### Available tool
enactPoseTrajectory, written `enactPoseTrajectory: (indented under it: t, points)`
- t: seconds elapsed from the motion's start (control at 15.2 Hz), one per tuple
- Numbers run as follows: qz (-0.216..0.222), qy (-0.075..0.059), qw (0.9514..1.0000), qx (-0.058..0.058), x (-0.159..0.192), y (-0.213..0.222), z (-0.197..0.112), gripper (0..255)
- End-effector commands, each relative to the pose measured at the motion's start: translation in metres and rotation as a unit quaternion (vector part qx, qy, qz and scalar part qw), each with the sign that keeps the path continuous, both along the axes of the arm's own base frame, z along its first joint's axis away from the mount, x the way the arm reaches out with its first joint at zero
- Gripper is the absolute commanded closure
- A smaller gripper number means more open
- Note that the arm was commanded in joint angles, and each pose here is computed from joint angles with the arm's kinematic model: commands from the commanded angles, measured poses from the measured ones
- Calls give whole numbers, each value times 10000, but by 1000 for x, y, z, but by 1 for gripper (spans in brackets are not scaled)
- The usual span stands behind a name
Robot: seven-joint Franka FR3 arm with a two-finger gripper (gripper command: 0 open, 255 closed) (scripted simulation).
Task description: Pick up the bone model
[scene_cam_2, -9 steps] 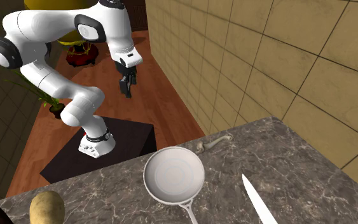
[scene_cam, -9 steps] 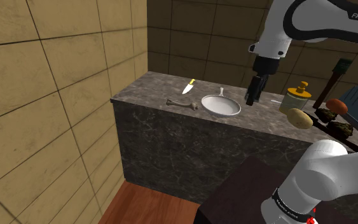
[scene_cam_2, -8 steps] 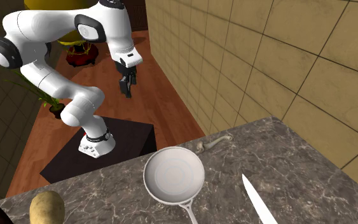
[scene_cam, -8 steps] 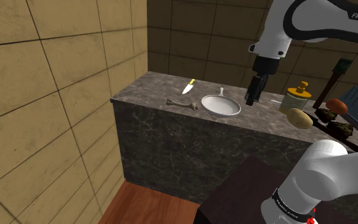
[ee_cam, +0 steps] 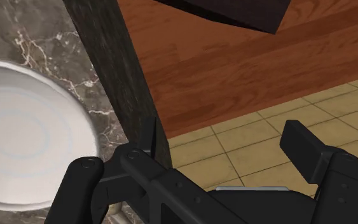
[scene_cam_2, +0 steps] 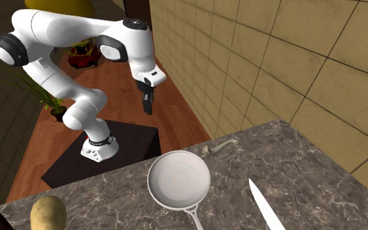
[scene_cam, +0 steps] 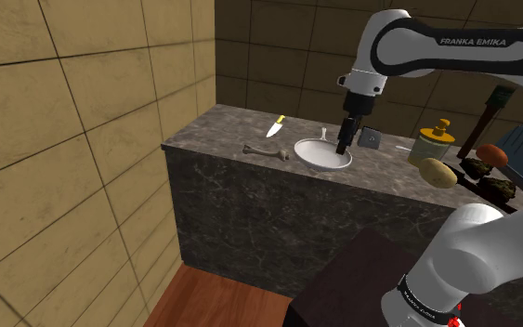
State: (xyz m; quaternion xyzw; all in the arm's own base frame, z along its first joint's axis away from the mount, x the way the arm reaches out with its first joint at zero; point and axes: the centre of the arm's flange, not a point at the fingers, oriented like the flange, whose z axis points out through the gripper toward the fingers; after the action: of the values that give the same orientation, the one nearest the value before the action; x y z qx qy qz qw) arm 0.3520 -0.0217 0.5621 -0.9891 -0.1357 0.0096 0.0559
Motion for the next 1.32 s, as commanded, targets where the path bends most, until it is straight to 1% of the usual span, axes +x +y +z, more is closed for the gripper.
enactPoseTrajectory:
  t: [0.0,0.26,0.59,0.92,1.25]
  points:
    - [174,-58,9998,16,23,-9,-12,0]
    - [506,-154,9986,58,67,-20,-35,0]
    - [919,-275,9953,110,124,-29,-64,0]
    - [1331,-394,9902,162,182,-33,-91,0]
    - [1741,-513,9832,213,241,-33,-117,0]
